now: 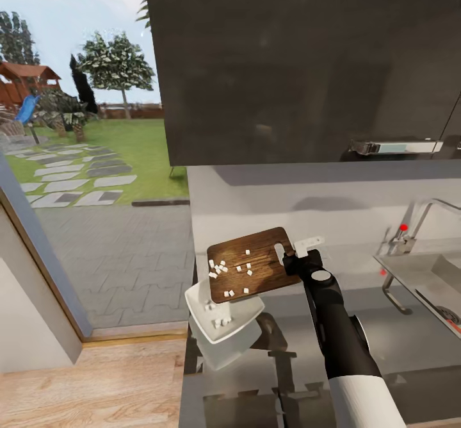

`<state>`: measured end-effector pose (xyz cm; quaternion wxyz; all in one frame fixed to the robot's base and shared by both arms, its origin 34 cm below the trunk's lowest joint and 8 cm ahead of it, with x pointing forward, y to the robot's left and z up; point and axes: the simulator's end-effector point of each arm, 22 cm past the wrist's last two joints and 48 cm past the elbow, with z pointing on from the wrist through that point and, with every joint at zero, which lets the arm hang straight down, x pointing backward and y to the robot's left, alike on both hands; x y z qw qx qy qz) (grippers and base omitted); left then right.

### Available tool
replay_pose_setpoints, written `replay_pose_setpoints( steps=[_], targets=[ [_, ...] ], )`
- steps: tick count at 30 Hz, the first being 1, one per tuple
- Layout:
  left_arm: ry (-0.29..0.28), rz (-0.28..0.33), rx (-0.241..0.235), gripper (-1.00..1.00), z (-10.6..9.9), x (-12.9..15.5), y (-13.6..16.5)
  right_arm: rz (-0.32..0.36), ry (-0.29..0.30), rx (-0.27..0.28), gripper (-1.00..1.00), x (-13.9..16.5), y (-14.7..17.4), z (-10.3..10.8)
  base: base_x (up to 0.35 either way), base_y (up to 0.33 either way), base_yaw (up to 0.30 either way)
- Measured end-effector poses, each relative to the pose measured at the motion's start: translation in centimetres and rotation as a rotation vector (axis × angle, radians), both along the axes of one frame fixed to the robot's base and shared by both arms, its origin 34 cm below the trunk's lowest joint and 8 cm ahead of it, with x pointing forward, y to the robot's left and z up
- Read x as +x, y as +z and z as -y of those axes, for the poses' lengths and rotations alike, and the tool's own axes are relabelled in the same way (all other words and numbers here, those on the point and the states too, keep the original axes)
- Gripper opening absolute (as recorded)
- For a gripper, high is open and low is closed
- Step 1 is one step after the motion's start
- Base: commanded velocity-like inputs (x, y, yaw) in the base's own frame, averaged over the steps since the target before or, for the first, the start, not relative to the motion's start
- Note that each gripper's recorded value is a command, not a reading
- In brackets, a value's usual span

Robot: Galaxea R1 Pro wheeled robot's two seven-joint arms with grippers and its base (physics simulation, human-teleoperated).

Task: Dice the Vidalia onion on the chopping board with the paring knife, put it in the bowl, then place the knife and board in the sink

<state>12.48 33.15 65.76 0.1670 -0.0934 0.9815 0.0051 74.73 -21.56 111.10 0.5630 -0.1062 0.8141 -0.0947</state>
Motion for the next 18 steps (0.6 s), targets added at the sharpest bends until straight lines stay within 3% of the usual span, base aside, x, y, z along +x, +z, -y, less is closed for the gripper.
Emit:
replay_pose_setpoints(
  steps=[10,18],
  targets=[
    [0.000,0.000,0.000,1.00,0.0,0.0,0.0,0.002,0.003,0.001,-1.00,0.0,0.1,-0.1,-0.030,-0.011,0.000],
    [0.000,0.001,0.000,1.00,0.0,0.1,0.0,0.064,0.018,-0.006,-1.00,0.5,1.3,-0.2,0.000,0.000,0.000]
  ],
)
